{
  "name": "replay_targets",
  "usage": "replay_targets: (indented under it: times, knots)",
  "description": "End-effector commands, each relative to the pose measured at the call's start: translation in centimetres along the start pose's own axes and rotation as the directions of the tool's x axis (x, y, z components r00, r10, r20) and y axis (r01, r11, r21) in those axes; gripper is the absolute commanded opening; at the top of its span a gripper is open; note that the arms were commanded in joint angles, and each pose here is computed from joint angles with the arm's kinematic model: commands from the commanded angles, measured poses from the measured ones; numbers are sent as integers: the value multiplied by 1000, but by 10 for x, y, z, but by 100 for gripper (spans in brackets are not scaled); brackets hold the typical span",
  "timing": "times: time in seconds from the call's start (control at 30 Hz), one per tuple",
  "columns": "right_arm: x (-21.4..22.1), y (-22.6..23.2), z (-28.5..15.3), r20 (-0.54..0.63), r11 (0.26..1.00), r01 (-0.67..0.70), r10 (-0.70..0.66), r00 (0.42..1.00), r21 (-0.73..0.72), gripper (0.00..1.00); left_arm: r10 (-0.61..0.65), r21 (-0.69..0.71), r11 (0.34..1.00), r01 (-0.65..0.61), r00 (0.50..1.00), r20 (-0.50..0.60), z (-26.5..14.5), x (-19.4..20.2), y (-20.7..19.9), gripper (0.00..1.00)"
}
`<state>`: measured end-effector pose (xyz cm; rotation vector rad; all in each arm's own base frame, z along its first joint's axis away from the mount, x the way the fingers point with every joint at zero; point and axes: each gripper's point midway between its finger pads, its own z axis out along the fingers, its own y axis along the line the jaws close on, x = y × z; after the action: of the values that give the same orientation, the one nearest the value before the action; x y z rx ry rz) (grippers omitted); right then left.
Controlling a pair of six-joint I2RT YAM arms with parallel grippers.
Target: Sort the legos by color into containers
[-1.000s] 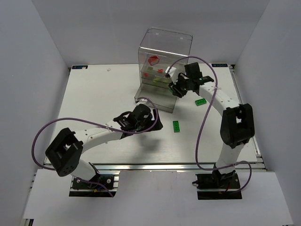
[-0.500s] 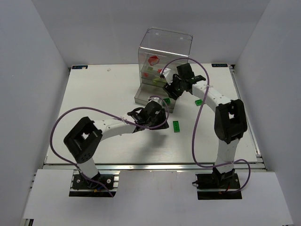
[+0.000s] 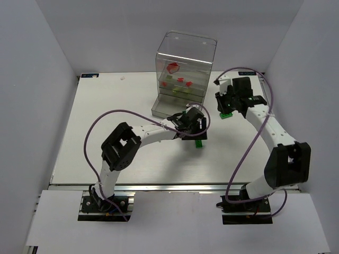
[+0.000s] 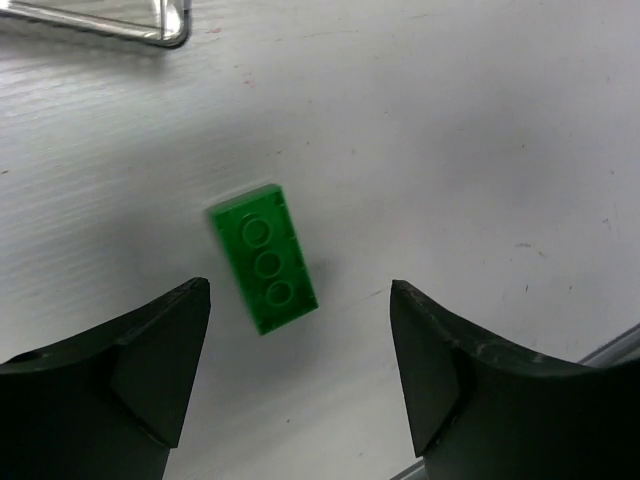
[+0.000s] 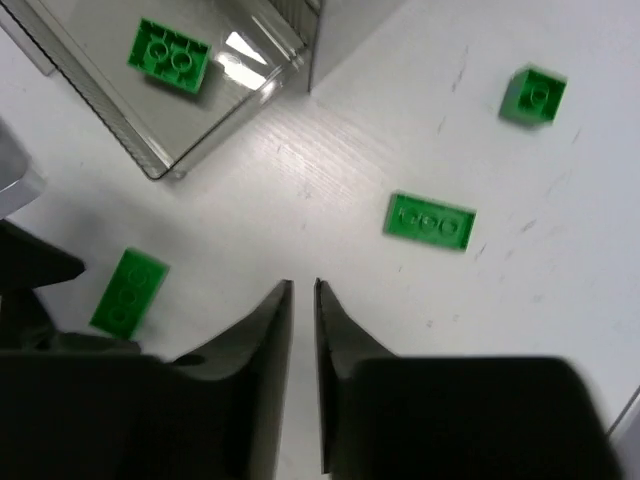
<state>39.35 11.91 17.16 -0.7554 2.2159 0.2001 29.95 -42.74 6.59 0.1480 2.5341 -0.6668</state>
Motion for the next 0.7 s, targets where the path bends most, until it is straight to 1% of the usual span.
replay_targets:
  times: [0.0, 0.03, 0.07, 0.1, 0.13, 0.17, 0.23, 0.3, 0.33, 0.4, 0.5, 0.53, 0.57, 0.67]
  knots:
    - [22, 6, -13, -16, 992, -118, 117, 993, -45, 28, 26, -76, 997, -27, 1000, -15, 3, 2, -4, 82]
    - [25, 8, -15, -17, 990, -131, 130, 991, -54, 30, 19, -130, 991, -25, 999, -44, 4, 7, 6, 82]
    - [33, 3, -16, -31, 986, -159, 157, 987, -47, 31, 21, -130, 991, -24, 1000, -23, 4, -2, -7, 82]
    - [36, 3, -17, -34, 983, -177, 175, 984, -49, 31, 21, -170, 985, -28, 999, -43, 15, 3, 2, 82]
    - [39, 1, -18, -38, 979, -195, 194, 980, -52, 31, 19, -211, 977, -32, 998, -59, 14, 6, 8, 81]
    - [42, 0, -18, -40, 978, -204, 202, 979, -53, 31, 23, -214, 976, -31, 999, -44, 15, 0, 5, 81]
    - [46, -5, -19, -38, 972, -229, 227, 973, -51, 32, 34, -231, 972, -47, 998, -62, 22, 8, 7, 79]
    - [46, -10, -21, -32, 969, -241, 240, 970, -49, 32, 36, -241, 969, -48, 998, -55, 25, 4, 7, 78]
    - [44, -10, -22, -24, 969, -241, 240, 971, -53, 32, 38, -274, 960, -58, 996, -78, 29, 11, 15, 77]
    - [44, -15, -23, -16, 967, -249, 249, 968, -50, 32, 44, -296, 953, -69, 995, -90, 31, 11, 18, 75]
    - [45, -17, -22, -15, 965, -257, 257, 966, -56, 32, 63, -311, 946, -95, 992, -110, 34, 20, 22, 66]
    - [46, -17, -23, -16, 963, -262, 261, 965, -59, 32, 69, -314, 944, -100, 992, -109, 34, 20, 23, 60]
    - [48, -17, -23, -19, 962, -267, 266, 964, -63, 32, 78, -321, 941, -110, 991, -112, 33, 20, 25, 47]
    - [52, -17, -22, -26, 958, -276, 275, 961, -72, 32, 111, -327, 934, -146, 986, -122, 29, 23, 27, 31]
